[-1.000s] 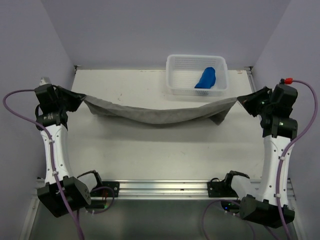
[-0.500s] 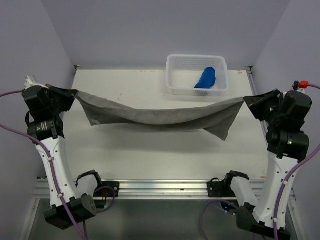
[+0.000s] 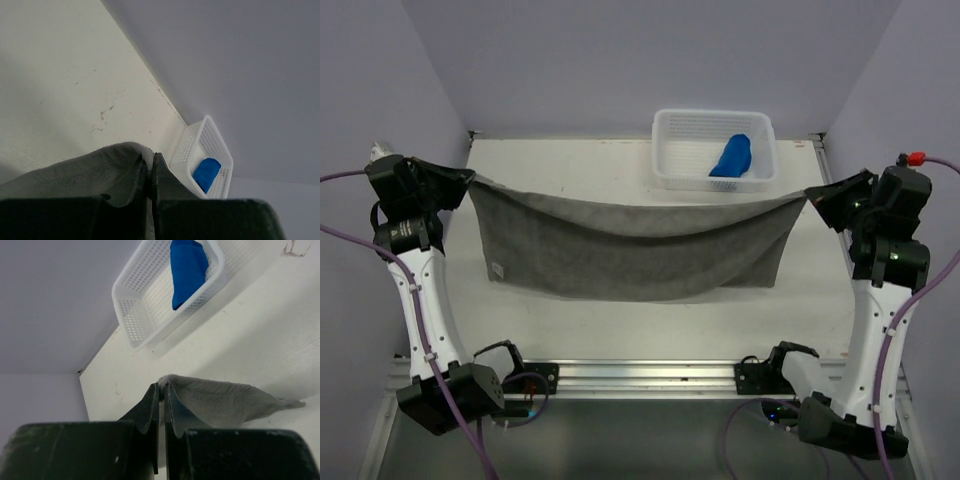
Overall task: Roll the towels
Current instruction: Flatten the towel
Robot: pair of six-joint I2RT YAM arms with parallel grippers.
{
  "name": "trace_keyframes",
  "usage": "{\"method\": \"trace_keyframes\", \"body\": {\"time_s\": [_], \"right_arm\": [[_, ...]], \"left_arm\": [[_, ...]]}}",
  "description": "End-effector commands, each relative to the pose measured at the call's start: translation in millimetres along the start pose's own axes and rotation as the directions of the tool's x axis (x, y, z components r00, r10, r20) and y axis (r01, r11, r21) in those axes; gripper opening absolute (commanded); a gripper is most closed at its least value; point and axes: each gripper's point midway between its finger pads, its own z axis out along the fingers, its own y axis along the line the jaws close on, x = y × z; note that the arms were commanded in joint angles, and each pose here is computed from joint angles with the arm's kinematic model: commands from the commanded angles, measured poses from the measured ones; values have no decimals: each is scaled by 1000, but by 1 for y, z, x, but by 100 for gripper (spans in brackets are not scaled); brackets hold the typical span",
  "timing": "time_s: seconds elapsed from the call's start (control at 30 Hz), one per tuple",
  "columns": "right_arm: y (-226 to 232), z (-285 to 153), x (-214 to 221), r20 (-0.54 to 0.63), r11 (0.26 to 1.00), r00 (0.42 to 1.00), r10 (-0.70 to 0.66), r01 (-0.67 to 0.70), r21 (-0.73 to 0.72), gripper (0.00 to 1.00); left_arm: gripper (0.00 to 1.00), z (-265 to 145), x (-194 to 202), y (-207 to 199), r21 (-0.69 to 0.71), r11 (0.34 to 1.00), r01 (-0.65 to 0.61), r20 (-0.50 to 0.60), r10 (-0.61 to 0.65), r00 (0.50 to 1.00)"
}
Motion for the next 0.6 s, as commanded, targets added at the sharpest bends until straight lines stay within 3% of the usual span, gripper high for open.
{"method": "trace_keyframes", "body": {"time_s": [0.0, 0.3, 0.57], "right_arm": [[13, 29, -4, -16, 996, 1000, 4, -5, -88, 0], [-8, 84, -3, -62, 1000, 998, 25, -26, -12, 0], [-28, 116, 1, -77, 999, 997, 17, -14, 42, 0]], "left_arm": [[0, 21, -3, -8, 83, 996, 31, -22, -30, 999], [0, 85, 5, 20, 41, 997, 68, -112, -63, 992], [0, 118, 13, 44, 11, 998, 65, -151, -63, 987]]}}
